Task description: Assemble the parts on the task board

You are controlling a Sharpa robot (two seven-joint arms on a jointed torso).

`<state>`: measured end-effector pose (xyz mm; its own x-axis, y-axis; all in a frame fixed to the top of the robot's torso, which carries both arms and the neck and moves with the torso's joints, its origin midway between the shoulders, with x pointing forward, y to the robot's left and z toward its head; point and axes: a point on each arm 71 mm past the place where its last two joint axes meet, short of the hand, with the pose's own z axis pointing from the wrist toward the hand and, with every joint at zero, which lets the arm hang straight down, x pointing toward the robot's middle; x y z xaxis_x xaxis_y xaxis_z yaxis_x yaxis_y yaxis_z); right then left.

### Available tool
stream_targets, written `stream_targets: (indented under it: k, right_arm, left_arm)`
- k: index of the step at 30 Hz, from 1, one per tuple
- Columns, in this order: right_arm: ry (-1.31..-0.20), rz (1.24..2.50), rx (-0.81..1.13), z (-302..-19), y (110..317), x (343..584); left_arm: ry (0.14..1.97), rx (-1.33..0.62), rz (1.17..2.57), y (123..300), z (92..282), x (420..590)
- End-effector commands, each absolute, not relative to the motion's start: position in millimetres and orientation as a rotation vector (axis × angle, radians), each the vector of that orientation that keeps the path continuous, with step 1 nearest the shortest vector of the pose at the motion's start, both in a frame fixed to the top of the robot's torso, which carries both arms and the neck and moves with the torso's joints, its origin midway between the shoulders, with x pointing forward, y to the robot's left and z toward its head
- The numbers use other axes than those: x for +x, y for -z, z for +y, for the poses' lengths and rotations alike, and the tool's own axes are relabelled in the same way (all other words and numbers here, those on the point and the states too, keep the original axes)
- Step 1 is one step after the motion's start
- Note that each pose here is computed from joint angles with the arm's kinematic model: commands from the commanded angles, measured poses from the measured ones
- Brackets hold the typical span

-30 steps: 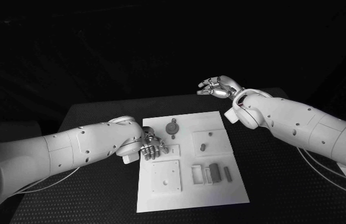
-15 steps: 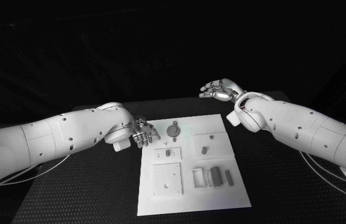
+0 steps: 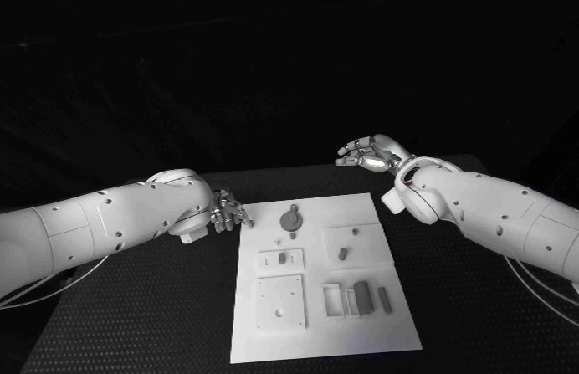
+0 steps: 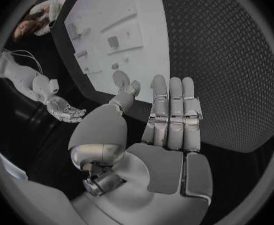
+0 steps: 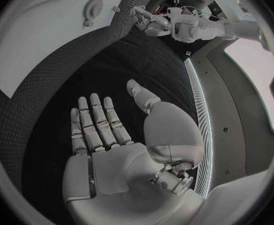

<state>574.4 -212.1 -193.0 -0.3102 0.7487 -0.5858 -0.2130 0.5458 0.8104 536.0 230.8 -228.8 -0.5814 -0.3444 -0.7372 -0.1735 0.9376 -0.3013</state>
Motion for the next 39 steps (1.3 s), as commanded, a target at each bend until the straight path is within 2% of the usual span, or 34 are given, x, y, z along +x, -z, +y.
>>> stream_targets:
  k: [1, 12, 25, 39]
  right_arm:
    - [-1.034, 1.619, 0.449, -211, 193, 574]
    - [-1.035, 1.62, 0.449, -212, 194, 574]
    - [-1.038, 1.623, 0.448, -211, 194, 573]
    - [-1.04, 1.626, 0.447, -209, 194, 573]
  left_arm:
    - [0.249, -0.239, 2.077, 224.0, 225.8, 541.6]
    - [0.301, -0.232, 1.968, 233.6, 219.7, 546.0]
    - [0.258, -0.246, 2.123, 254.4, 217.1, 549.4]
    - [0.227, -0.247, 2.189, 260.4, 215.6, 556.3]
